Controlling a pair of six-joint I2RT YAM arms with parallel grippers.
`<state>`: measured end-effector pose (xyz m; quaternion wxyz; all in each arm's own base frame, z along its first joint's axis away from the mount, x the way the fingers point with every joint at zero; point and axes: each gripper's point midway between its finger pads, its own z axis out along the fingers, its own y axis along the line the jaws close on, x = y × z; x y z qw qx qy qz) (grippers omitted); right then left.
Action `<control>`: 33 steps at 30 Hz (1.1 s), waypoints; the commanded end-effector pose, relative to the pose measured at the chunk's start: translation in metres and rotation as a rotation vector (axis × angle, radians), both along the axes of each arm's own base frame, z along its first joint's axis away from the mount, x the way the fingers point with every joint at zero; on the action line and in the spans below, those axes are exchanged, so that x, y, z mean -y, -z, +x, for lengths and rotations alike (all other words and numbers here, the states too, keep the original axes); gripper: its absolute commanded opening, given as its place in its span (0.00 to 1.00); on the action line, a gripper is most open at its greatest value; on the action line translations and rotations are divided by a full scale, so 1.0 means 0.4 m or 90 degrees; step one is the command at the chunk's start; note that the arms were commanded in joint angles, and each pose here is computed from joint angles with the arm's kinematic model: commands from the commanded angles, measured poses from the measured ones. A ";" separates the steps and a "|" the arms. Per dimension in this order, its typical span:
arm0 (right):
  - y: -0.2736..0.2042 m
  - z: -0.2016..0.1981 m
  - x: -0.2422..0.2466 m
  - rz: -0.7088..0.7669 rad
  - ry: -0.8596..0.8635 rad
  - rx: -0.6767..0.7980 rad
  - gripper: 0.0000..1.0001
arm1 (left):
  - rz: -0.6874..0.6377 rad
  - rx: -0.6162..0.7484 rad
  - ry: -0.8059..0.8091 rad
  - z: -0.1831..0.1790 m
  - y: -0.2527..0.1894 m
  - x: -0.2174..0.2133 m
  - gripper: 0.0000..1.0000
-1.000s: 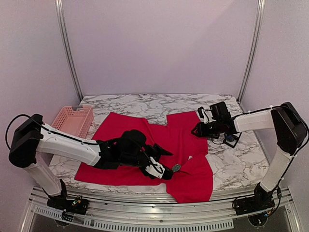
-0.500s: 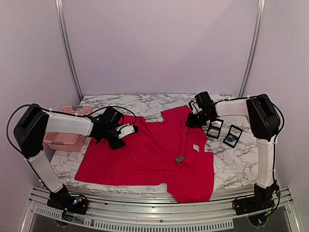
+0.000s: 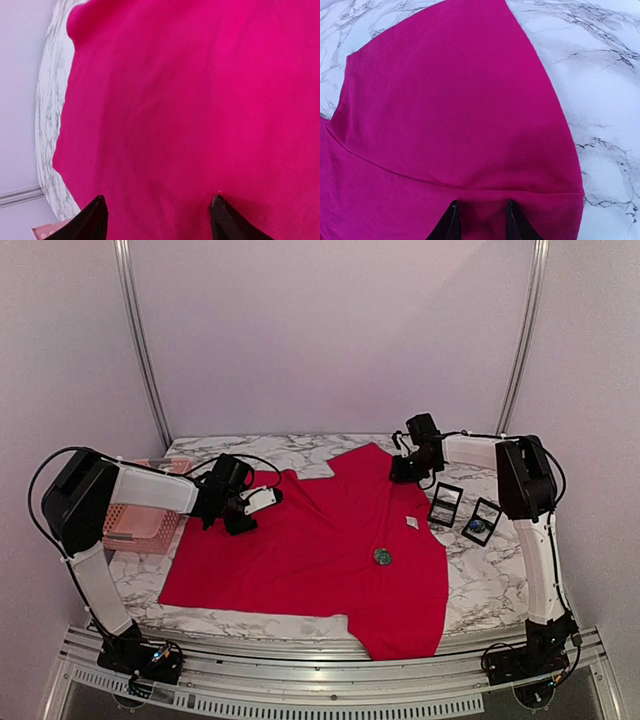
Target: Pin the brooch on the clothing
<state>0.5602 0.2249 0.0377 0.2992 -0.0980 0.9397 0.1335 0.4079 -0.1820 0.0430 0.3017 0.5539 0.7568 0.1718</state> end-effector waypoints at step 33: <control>-0.060 -0.469 0.425 -0.143 0.329 -0.090 0.53 | -0.133 -0.011 -0.086 -0.189 -0.071 0.036 0.84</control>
